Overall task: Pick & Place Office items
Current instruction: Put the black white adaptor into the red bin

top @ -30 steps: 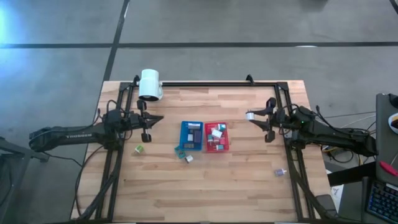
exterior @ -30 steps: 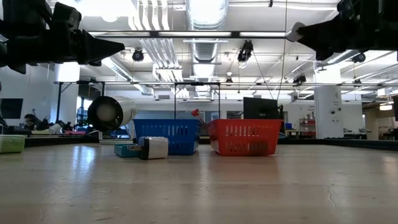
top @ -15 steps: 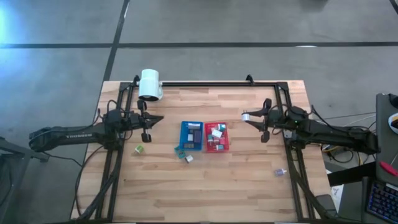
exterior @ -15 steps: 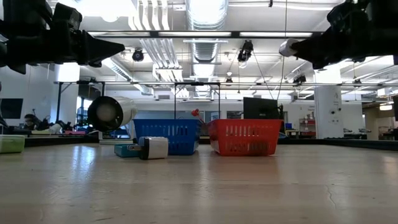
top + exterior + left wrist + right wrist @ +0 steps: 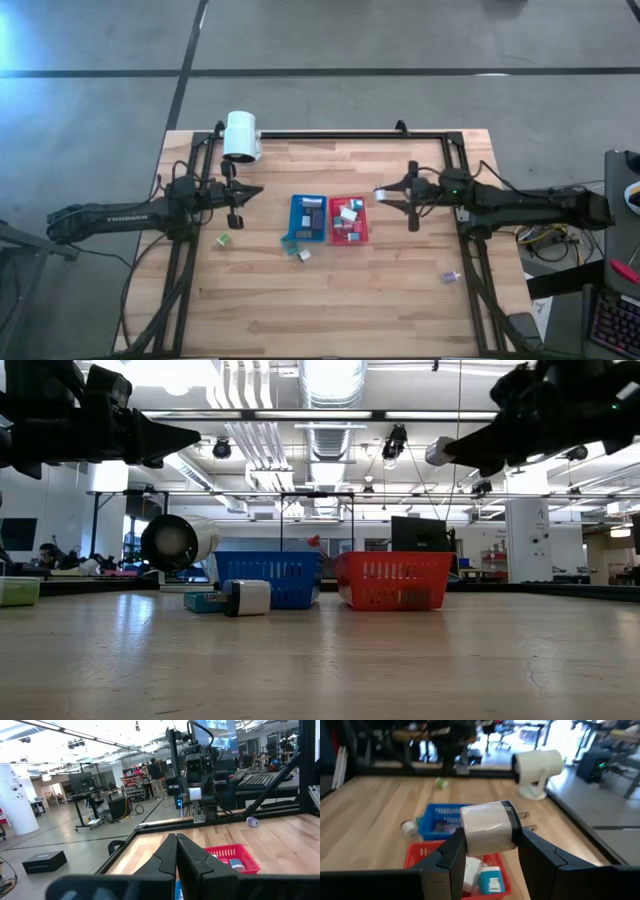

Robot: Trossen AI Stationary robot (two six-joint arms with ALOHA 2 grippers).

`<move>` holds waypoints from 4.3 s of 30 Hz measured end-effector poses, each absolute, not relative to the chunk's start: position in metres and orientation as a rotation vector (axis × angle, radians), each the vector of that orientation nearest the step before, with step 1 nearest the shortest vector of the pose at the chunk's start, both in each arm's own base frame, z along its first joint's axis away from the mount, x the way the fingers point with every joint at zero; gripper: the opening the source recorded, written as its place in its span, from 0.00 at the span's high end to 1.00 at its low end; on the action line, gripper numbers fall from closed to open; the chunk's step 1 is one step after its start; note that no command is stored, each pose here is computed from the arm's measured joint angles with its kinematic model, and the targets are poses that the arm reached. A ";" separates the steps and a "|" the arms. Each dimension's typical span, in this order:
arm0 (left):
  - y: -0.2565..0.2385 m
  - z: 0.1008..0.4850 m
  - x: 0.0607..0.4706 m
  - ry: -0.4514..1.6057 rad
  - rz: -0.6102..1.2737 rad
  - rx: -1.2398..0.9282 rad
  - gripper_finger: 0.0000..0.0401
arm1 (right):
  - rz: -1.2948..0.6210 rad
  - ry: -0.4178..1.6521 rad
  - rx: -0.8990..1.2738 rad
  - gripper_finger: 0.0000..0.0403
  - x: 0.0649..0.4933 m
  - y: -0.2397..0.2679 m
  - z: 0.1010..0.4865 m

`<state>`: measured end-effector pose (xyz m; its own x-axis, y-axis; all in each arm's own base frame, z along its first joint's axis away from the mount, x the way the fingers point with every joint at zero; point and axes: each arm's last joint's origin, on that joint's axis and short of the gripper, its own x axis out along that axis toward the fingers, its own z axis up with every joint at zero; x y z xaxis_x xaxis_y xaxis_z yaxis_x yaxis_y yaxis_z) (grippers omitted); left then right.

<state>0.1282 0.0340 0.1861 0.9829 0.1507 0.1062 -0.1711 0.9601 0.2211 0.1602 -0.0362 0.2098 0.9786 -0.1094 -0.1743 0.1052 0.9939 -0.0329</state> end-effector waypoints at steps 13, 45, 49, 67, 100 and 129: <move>0.034 0.186 0.128 -0.089 0.163 0.231 0.97 | -0.029 0.434 -0.054 0.66 0.246 -0.033 0.206; 0.034 0.185 0.129 -0.083 0.163 0.230 0.97 | 0.110 0.807 -0.125 0.64 0.304 -0.022 0.170; 0.034 0.185 0.129 -0.083 0.163 0.230 0.97 | 0.123 0.810 -0.098 0.60 0.304 -0.021 0.169; 0.034 0.185 0.129 -0.083 0.162 0.230 0.97 | 0.130 0.738 -0.108 0.51 0.298 -0.020 0.189; 0.035 0.183 0.130 -0.057 0.170 0.243 0.98 | 0.146 -0.139 -0.203 0.76 0.134 -0.006 0.220; 0.037 0.182 0.130 -0.044 0.252 0.235 0.97 | 0.049 -0.107 -0.197 0.85 0.121 -0.017 0.205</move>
